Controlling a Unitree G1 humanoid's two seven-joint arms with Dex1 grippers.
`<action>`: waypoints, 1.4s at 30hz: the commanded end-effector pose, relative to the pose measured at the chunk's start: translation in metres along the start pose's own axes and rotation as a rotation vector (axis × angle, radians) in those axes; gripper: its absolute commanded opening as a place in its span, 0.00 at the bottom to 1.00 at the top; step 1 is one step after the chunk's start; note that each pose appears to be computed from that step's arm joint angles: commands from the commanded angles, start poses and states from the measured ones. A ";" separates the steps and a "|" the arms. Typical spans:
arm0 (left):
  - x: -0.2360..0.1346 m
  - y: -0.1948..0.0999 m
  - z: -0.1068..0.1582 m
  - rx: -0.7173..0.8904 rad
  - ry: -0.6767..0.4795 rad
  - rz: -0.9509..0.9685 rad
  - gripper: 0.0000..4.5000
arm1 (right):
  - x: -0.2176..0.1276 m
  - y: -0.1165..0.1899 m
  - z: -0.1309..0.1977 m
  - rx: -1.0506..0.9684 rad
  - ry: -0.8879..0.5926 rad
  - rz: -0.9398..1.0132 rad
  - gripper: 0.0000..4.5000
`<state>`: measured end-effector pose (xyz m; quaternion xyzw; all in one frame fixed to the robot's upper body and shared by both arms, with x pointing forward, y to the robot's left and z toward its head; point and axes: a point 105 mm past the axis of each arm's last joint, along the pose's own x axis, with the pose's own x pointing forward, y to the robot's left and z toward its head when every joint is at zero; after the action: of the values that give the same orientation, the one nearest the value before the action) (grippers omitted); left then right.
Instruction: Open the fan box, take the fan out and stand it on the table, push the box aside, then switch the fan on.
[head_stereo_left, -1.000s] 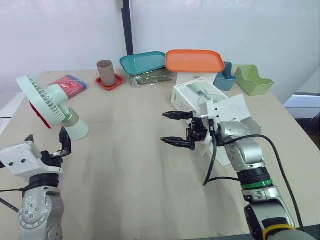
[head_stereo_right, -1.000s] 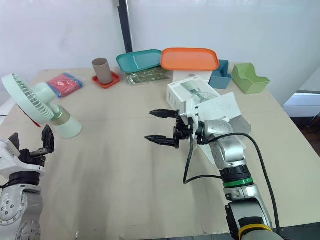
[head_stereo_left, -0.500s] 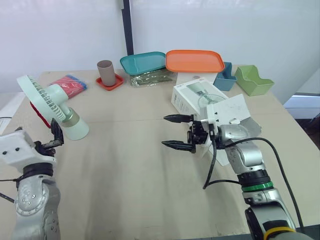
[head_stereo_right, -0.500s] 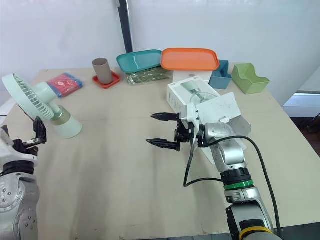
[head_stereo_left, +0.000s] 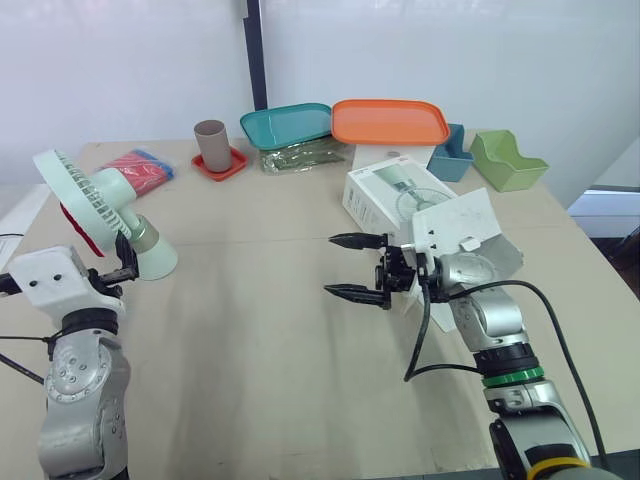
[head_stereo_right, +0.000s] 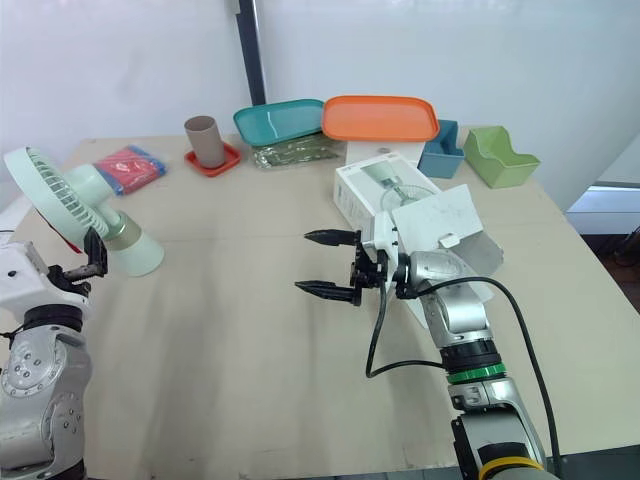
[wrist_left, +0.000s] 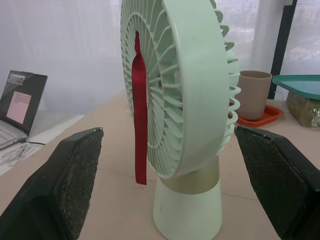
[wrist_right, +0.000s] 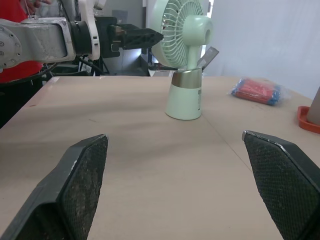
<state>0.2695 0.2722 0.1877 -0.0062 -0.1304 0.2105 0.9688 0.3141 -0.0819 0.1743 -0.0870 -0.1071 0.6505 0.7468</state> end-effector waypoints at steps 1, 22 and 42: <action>0.003 -0.004 0.004 0.021 -0.015 0.008 1.00 | -0.002 -0.002 0.007 -0.036 -0.016 -0.016 0.98; 0.024 -0.020 -0.001 -0.016 0.003 0.044 0.94 | -0.003 -0.001 0.011 -0.045 -0.009 -0.044 1.00; 0.028 -0.019 0.001 0.019 -0.012 0.021 0.43 | -0.002 -0.001 0.013 -0.054 -0.010 -0.055 1.00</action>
<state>0.3032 0.2655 0.1842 -0.0086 -0.1086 0.2256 0.9681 0.3144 -0.0842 0.1737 -0.0908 -0.1062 0.6290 0.7648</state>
